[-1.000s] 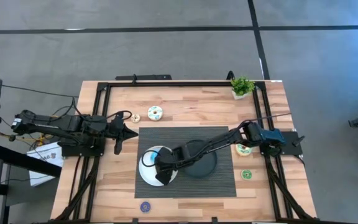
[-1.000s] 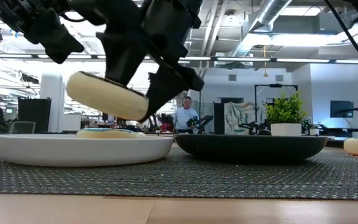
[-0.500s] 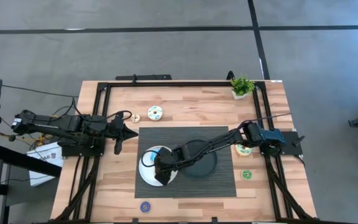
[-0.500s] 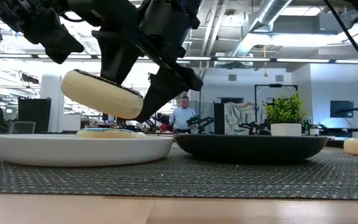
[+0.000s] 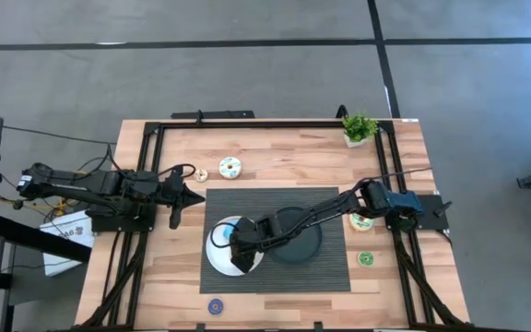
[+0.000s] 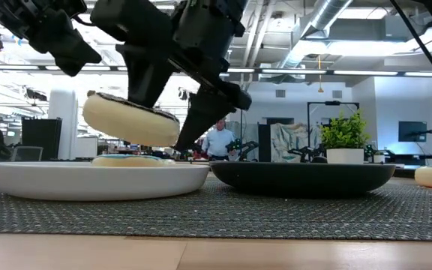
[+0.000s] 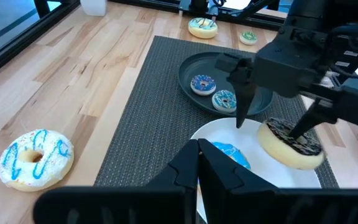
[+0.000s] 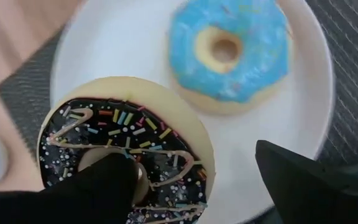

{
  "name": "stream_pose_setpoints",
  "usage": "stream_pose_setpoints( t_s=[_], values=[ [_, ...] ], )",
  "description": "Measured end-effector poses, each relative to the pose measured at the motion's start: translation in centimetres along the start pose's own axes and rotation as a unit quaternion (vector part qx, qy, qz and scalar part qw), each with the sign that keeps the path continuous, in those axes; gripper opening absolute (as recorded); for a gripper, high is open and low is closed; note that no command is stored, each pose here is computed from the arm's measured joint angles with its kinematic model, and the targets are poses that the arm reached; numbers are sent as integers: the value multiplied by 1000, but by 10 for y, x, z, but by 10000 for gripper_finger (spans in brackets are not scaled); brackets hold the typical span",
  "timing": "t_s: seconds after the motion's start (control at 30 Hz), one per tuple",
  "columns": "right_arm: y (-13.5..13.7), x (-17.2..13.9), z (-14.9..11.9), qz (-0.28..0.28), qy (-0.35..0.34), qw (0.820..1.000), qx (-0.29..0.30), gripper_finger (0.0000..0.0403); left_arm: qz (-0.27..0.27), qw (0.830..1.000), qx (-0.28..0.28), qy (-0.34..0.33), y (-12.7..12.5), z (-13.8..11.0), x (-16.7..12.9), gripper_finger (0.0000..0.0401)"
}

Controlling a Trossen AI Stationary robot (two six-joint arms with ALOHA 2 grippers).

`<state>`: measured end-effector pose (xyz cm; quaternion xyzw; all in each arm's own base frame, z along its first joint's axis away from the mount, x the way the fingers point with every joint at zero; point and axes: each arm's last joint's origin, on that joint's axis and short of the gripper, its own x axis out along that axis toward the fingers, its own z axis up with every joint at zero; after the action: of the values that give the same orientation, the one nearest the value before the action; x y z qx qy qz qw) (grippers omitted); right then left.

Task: Pick & Place donuts
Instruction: Put the big black donut on the white plate

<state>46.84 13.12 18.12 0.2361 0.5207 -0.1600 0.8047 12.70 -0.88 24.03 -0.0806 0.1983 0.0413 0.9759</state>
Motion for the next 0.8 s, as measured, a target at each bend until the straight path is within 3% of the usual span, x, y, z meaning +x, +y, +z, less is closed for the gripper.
stream_pose_setpoints(
  t_s=[0.07,0.27,0.37,0.57,0.63,0.7,0.77,0.8],
  values=[
    [1,0,0,21,12,1000,-7,299,1,1000,4,0,0,0,0,0],
    [1,0,0,14,11,1000,-6,286,2,1000,6,1,0,0,0,0],
    [6,0,1,57,24,997,-36,285,2,1000,6,1,0,0,0,0],
    [0,0,0,12,10,1000,-5,285,2,1000,6,1,0,0,0,0],
    [1,0,2,39,24,999,4,285,2,1000,6,1,0,0,0,0],
    [3,0,3,51,26,998,-31,285,2,1000,6,1,0,0,0,0],
    [-1,0,0,15,21,1000,14,285,2,1000,6,1,0,0,0,0],
    [-1,1,0,26,32,999,29,285,2,1000,6,1,0,0,0,0]
  ],
)
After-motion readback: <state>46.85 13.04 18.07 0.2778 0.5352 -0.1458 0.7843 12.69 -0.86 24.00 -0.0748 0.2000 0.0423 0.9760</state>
